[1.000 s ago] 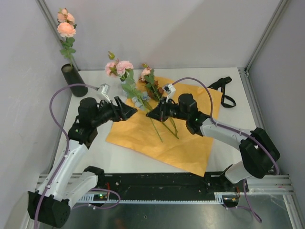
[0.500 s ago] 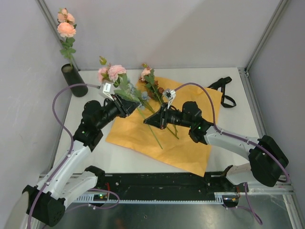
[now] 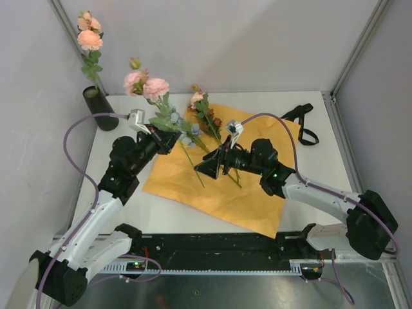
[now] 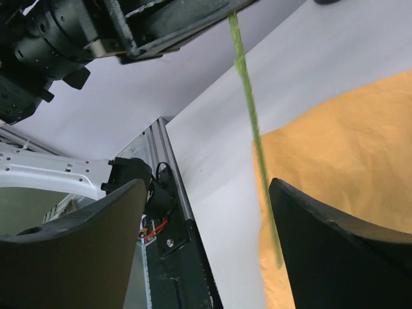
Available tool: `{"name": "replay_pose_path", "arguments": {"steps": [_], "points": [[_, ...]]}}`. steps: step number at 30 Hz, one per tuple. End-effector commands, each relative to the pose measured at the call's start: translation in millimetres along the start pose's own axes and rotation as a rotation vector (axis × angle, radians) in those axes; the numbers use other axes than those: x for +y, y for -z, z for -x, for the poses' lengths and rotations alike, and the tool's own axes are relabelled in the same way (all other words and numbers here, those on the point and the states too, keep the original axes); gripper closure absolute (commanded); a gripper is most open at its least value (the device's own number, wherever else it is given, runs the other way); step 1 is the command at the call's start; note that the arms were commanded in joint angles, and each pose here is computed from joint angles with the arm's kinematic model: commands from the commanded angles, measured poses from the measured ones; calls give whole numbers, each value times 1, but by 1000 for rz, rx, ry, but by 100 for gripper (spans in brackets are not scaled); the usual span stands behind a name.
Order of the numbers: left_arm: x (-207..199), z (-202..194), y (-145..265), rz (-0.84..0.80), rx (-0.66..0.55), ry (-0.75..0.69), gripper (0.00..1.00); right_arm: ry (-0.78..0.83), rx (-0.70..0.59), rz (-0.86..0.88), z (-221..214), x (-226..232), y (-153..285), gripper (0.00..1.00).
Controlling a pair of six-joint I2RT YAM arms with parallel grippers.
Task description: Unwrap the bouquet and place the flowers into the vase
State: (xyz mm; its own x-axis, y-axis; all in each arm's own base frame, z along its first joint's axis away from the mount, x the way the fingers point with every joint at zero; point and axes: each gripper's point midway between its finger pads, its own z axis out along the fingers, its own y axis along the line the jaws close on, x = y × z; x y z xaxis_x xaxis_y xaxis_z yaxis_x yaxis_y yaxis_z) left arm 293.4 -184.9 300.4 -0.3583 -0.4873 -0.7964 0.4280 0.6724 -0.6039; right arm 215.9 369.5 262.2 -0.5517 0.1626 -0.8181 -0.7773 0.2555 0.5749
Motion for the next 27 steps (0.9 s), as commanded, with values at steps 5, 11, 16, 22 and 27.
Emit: {"name": "replay_pose_path", "arguments": {"steps": [5,11,16,22,27], "points": [[38,143,42,449,-462,-445,100,66,-58,-86,16,7,32,2],[58,238,75,688,-690,-546,100,118,-151,-117,28,18,65,1],[73,312,106,848,-904,-588,100,184,-244,-178,46,18,87,1],[92,368,105,949,-971,-700,100,196,-257,-179,49,20,91,1],[120,382,89,980,-992,-748,100,187,-245,-165,45,20,89,1]]}}
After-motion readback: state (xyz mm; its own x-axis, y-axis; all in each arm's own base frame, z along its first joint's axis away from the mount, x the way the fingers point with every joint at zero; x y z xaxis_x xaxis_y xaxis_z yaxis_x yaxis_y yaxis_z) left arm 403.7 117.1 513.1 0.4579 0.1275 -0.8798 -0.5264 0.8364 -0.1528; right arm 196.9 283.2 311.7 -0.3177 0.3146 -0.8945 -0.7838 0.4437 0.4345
